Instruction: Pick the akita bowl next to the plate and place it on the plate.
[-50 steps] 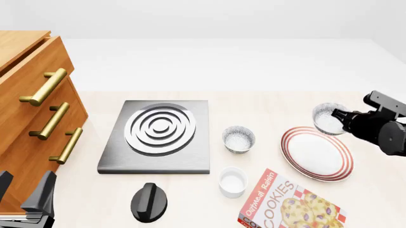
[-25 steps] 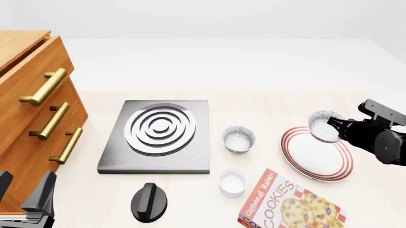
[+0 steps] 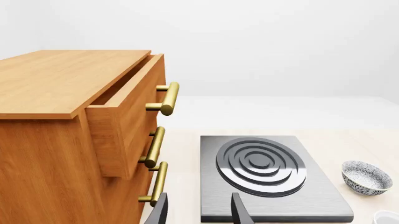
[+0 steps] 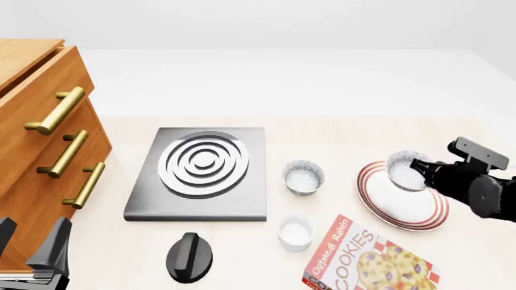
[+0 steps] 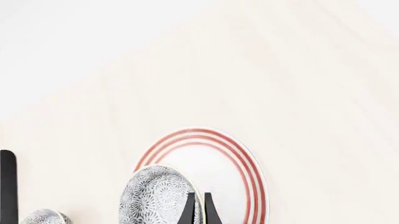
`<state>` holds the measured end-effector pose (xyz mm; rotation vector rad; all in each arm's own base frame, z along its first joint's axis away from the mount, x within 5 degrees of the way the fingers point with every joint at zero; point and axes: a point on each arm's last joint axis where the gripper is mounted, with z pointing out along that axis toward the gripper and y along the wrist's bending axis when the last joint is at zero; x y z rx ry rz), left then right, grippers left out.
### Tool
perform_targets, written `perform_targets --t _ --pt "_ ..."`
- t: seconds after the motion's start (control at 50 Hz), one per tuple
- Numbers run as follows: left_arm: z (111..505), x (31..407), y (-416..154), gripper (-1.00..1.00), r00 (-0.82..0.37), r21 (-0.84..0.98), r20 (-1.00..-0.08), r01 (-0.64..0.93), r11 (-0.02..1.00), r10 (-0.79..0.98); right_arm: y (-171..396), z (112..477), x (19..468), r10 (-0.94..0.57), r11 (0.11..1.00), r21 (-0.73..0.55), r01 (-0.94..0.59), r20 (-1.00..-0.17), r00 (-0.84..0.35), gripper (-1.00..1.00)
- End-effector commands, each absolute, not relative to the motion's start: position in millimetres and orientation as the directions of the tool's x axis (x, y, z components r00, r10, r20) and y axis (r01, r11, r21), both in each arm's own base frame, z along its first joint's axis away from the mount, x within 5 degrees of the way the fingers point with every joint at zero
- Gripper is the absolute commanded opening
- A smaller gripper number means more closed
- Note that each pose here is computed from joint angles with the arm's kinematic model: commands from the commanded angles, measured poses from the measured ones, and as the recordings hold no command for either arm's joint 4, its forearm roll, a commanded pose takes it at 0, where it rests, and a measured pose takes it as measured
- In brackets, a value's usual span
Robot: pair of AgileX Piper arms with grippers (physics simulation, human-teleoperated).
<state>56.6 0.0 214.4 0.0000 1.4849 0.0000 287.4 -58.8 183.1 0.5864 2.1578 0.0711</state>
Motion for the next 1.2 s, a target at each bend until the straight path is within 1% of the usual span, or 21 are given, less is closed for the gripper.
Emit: perform_targets --t 0.02,0.38,1.2 --pt "214 57 0 1.00 0.086 0.000 -0.996 0.000 1.000 0.000 -58 177 287 0.446 0.882 0.264 0.391 -0.738 -0.506 -1.00" --pt "214 57 0 1.00 0.086 0.000 -0.996 0.000 1.000 0.000 -60 160 289 0.435 0.887 0.243 0.393 -0.728 -0.530 -1.00" --pt "214 57 0 1.00 0.086 0.000 -0.996 0.000 1.000 0.000 -64 140 294 0.429 0.889 0.226 0.397 -0.714 -0.554 -1.00"
